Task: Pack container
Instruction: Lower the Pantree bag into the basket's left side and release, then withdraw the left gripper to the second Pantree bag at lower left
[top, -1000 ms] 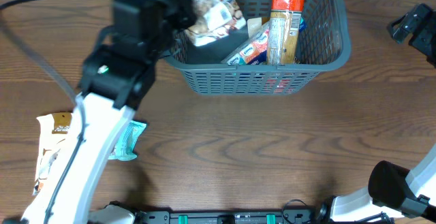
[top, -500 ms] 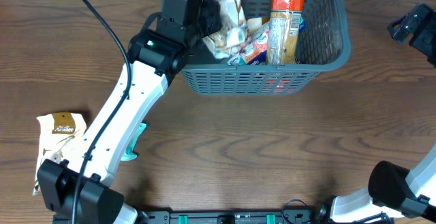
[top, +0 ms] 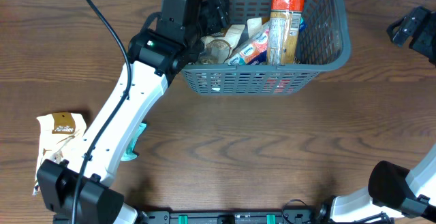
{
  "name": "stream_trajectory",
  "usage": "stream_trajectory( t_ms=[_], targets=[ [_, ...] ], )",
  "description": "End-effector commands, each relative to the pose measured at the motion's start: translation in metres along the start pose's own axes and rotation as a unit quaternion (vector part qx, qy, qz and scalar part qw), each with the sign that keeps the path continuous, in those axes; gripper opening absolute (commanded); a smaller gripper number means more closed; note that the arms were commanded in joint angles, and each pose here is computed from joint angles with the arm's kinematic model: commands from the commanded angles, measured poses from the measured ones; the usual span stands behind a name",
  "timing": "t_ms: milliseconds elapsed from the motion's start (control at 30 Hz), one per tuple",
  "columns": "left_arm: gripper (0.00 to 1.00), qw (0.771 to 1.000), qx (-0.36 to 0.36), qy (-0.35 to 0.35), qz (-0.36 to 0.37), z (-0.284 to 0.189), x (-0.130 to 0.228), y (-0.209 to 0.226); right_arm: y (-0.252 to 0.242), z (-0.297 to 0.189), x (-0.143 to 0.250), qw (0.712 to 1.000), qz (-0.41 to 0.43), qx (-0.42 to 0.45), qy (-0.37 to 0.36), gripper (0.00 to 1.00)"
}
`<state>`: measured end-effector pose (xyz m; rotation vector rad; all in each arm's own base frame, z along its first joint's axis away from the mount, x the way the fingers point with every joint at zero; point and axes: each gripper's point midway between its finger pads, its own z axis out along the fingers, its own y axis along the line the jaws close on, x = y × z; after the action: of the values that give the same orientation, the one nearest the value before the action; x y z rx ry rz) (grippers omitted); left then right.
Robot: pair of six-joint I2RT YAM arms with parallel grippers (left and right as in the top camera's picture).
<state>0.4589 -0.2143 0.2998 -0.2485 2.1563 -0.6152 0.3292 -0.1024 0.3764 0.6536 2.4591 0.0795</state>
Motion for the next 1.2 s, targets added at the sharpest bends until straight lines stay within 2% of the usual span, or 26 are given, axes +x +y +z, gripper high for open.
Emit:
stream_trajectory(
  t_ms=[0,133,267,300,500,600,667,833,933,1100,1167],
  targets=[
    [0.79,0.997,0.011,-0.051,0.051,-0.032,-0.031,-0.014,-0.004,0.001,0.0,1.0,-0.01,0.008,0.002,0.99],
    [0.88,0.989,-0.032,-0.132,0.064,-0.085,-0.071,-0.009,-0.017,0.0,-0.004,0.999,-0.021,0.047,-0.008,0.99],
    [1.0,0.971,-0.12,-0.198,0.062,-0.149,-0.095,0.022,-0.025,-0.001,-0.005,0.997,-0.021,0.069,-0.012,0.99],
    [0.99,0.966,-0.143,-0.208,0.059,-0.165,-0.097,0.031,-0.025,-0.001,-0.006,0.997,-0.021,0.07,-0.012,0.99],
    [0.99,0.946,-0.241,-0.207,0.061,-0.239,-0.081,0.078,-0.03,-0.002,-0.007,0.996,-0.021,0.084,-0.017,0.99],
    [0.99,0.938,-0.284,-0.196,0.017,-0.267,-0.065,0.108,-0.029,-0.002,-0.007,0.996,-0.021,0.084,-0.016,0.99],
    [0.99,0.925,-0.323,-0.2,-0.028,-0.286,-0.056,0.133,-0.029,-0.002,-0.007,0.996,-0.021,0.083,-0.016,0.99],
    [0.99,0.852,-0.428,-0.241,-0.183,-0.336,-0.033,0.196,-0.029,-0.002,-0.007,0.996,-0.021,0.083,-0.016,0.99],
    [0.99,0.794,-0.47,-0.266,-0.279,-0.359,-0.014,0.224,-0.029,-0.002,-0.007,0.996,-0.021,0.083,-0.016,0.99],
    [0.99,0.703,-0.511,-0.315,-0.382,-0.387,0.004,0.253,-0.029,-0.002,-0.007,0.996,-0.021,0.083,-0.016,0.99],
    [0.99,0.674,-0.528,-0.327,-0.402,-0.395,0.008,0.264,-0.029,-0.002,-0.007,0.996,-0.021,0.084,-0.016,0.99]
  ],
)
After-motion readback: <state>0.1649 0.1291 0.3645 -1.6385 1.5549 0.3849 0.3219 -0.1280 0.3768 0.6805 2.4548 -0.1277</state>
